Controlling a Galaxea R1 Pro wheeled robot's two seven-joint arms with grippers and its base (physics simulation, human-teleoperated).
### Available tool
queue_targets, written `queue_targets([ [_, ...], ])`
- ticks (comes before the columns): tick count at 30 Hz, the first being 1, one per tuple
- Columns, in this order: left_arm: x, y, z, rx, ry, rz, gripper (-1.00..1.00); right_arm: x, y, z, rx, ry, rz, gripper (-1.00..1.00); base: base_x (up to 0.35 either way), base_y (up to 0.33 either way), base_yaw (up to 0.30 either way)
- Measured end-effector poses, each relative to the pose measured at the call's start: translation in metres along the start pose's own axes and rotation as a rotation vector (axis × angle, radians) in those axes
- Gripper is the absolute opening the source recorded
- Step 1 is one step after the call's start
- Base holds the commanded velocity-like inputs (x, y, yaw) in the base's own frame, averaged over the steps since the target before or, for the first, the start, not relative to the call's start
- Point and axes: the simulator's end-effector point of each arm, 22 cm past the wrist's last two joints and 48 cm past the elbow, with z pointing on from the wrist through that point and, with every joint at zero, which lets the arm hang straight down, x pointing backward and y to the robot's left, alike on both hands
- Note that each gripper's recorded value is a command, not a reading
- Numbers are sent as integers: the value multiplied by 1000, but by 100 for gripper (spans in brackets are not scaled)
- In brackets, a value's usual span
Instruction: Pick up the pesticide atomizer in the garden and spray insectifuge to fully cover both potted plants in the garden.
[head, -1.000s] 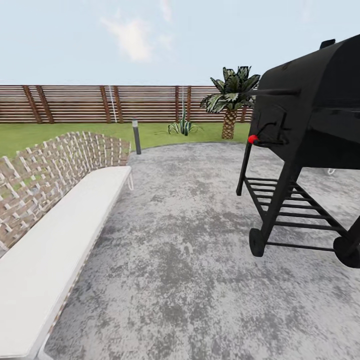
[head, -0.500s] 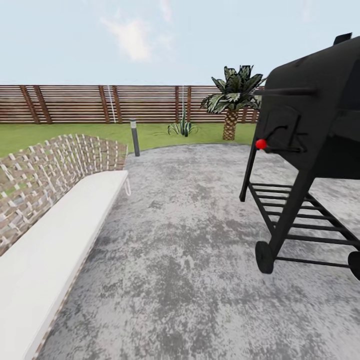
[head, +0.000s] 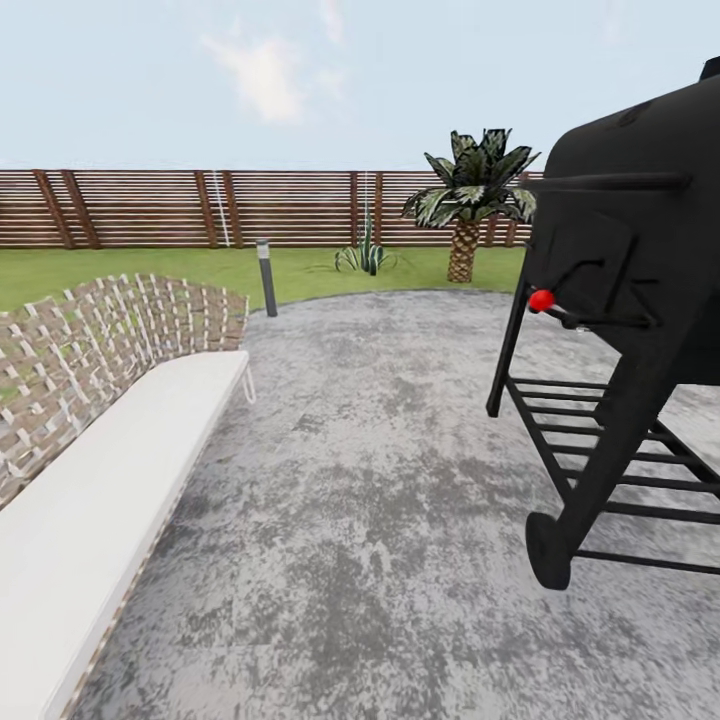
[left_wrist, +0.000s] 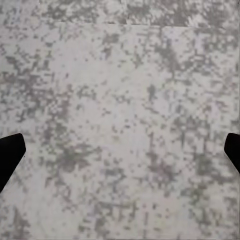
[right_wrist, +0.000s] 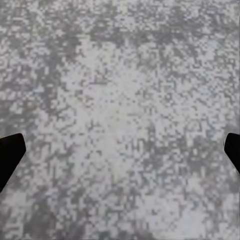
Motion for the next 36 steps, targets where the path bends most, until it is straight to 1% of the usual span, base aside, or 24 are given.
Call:
queue_targets([
  [36,0,0,0,1,-1,2,100,0,0,0,0,0,0,100,336,0,0],
])
